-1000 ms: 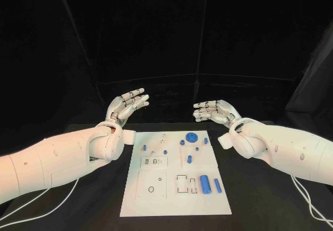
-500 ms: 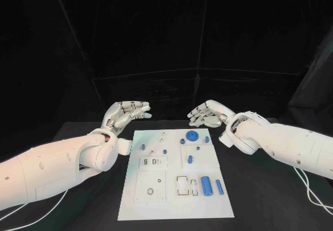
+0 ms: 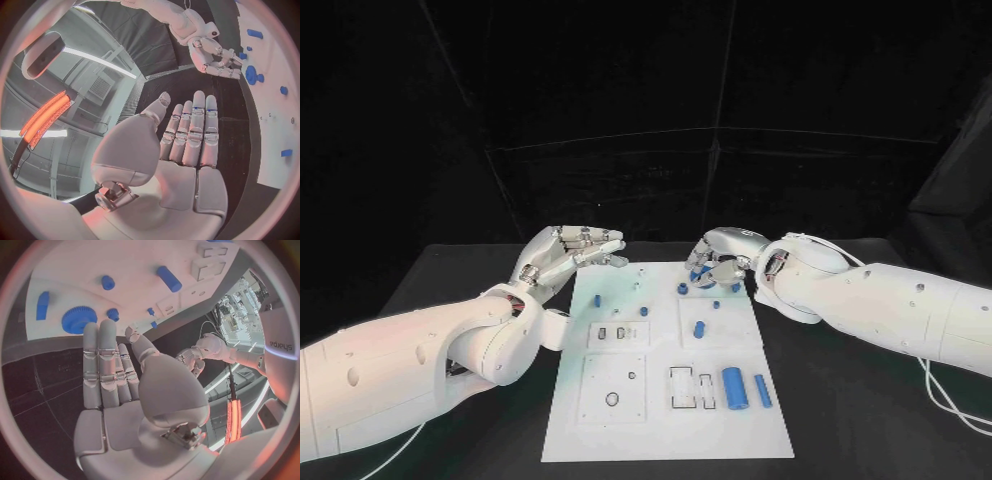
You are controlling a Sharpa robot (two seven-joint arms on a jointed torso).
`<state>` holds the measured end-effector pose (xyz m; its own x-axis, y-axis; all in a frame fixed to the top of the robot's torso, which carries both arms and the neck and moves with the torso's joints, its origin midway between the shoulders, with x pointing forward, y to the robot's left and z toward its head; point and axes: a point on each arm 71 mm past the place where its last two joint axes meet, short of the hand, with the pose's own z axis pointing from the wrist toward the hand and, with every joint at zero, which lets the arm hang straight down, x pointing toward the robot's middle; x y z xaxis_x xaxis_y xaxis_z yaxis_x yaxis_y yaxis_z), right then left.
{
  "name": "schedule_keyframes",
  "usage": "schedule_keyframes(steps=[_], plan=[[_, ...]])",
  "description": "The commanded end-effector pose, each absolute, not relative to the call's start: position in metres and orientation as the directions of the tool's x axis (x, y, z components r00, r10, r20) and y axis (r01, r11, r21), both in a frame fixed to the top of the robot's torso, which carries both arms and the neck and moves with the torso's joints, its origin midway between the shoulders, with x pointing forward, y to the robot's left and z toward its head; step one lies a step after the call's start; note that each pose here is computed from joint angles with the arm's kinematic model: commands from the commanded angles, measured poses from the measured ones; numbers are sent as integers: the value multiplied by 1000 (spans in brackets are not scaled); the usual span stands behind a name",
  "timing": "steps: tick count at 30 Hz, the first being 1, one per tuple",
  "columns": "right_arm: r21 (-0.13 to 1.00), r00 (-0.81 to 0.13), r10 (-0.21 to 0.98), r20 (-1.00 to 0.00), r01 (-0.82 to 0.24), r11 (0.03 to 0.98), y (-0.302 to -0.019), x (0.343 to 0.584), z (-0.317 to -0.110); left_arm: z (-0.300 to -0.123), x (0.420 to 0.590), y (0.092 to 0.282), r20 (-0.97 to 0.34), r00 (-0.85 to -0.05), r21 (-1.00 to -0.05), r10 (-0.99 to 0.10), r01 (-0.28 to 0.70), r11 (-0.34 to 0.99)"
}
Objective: Assemble the parts on the task board
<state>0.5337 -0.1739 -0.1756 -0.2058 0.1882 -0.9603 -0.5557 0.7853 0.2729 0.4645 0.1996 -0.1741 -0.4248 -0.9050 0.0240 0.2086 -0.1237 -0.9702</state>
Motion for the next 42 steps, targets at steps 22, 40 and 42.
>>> schedule_keyframes(steps=[22,40,42], plan=[[121,-171,28,-985,-562,818,-155,536,-176,-175,464,200,69,-446,-973,-892,167,-158],[85,-187,-27,-982,-564,821,-145,539,-179,-175,463,202,81,-453,-973,-888,157,-169],[84,-191,-31,-981,-566,820,-144,539,-180,-175,463,202,81,-453,-973,-888,156,-169]])
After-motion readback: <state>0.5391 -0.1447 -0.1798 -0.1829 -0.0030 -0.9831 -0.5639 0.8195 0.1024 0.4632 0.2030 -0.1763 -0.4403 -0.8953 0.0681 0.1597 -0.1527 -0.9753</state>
